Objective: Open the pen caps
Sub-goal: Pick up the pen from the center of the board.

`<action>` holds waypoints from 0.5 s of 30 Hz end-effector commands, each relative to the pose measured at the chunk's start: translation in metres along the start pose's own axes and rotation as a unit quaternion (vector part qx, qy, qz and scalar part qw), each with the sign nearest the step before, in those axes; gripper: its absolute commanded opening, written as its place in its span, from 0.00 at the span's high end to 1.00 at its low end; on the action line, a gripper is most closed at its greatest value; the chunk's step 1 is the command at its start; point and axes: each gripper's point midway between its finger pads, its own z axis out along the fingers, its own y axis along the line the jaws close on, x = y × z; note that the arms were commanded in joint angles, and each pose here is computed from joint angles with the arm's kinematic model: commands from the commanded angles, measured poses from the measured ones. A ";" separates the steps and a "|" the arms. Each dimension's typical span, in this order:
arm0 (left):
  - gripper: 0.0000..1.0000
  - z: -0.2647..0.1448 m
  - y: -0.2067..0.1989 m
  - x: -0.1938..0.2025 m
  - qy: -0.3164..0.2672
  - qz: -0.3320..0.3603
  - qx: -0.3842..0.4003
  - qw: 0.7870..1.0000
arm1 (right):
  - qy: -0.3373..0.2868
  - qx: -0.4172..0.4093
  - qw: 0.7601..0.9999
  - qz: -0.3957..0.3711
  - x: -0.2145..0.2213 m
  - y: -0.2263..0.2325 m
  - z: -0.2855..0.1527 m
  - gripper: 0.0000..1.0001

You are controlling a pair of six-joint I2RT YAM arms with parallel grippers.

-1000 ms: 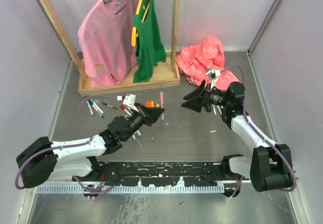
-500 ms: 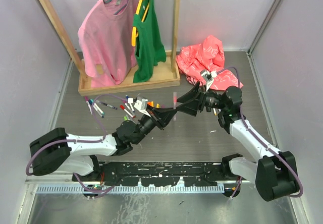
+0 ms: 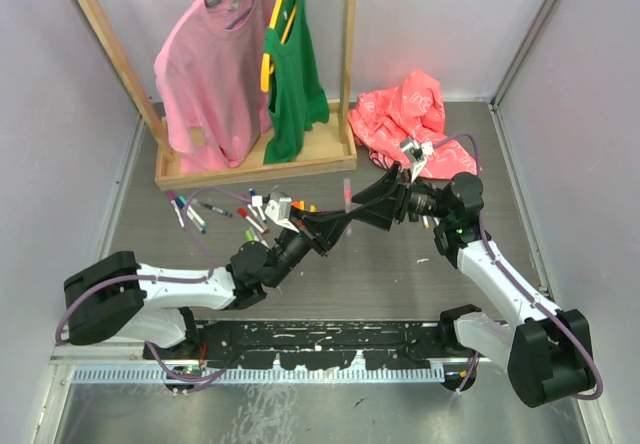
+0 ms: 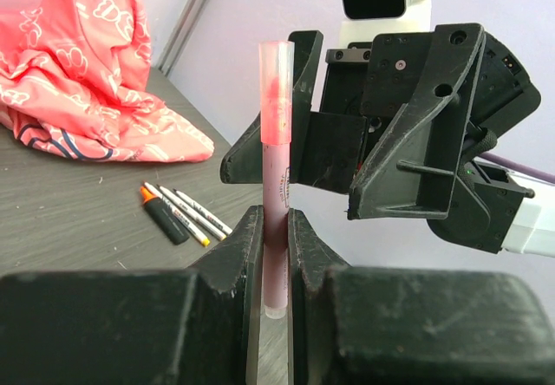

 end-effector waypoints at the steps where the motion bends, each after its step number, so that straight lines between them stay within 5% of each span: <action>1: 1.00 0.008 -0.017 -0.029 -0.054 -0.011 0.019 0.998 | -0.019 -0.019 0.999 -0.037 -0.017 0.017 0.001 0.29; 15: 1.00 0.015 -0.022 -0.027 -0.061 -0.008 0.032 0.998 | -0.051 -0.035 0.998 -0.022 -0.039 0.023 0.011 0.47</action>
